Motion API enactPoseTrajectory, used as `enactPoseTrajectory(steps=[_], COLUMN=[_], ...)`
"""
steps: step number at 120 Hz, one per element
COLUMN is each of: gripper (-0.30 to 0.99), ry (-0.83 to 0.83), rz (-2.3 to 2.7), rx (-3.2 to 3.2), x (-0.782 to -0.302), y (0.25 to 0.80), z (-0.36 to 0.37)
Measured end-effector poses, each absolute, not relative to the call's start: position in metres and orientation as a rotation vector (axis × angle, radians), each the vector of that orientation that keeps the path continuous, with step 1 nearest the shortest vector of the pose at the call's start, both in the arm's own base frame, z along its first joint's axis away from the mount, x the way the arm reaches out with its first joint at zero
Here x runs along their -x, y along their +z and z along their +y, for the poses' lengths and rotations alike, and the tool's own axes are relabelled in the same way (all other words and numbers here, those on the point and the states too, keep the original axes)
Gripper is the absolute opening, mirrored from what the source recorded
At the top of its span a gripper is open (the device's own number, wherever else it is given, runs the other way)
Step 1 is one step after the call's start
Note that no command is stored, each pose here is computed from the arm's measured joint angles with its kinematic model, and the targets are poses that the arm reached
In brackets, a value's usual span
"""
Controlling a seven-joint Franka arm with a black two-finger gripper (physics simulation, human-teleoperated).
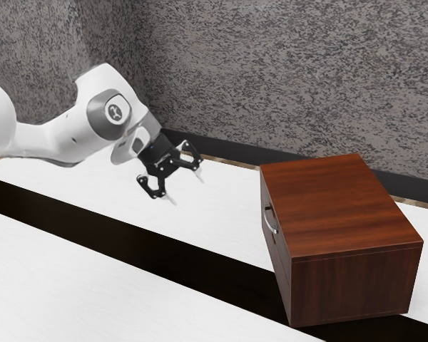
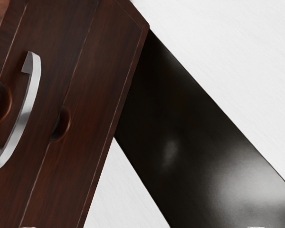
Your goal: Pull the drawer handle with one arm to open the drawer
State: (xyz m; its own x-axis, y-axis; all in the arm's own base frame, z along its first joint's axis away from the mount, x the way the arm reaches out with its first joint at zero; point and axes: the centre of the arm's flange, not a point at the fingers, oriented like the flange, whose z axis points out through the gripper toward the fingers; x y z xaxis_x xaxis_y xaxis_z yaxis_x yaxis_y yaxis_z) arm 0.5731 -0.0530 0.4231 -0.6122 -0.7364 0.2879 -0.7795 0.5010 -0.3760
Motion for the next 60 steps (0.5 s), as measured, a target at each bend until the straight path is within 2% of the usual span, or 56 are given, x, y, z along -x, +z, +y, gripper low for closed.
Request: enactPoseTrajectory(steps=[60], gripper=[0.37], ry=[0.920], rz=[-2.882], rx=[-0.862], x=[-0.607], y=[0.380], z=[-0.103])
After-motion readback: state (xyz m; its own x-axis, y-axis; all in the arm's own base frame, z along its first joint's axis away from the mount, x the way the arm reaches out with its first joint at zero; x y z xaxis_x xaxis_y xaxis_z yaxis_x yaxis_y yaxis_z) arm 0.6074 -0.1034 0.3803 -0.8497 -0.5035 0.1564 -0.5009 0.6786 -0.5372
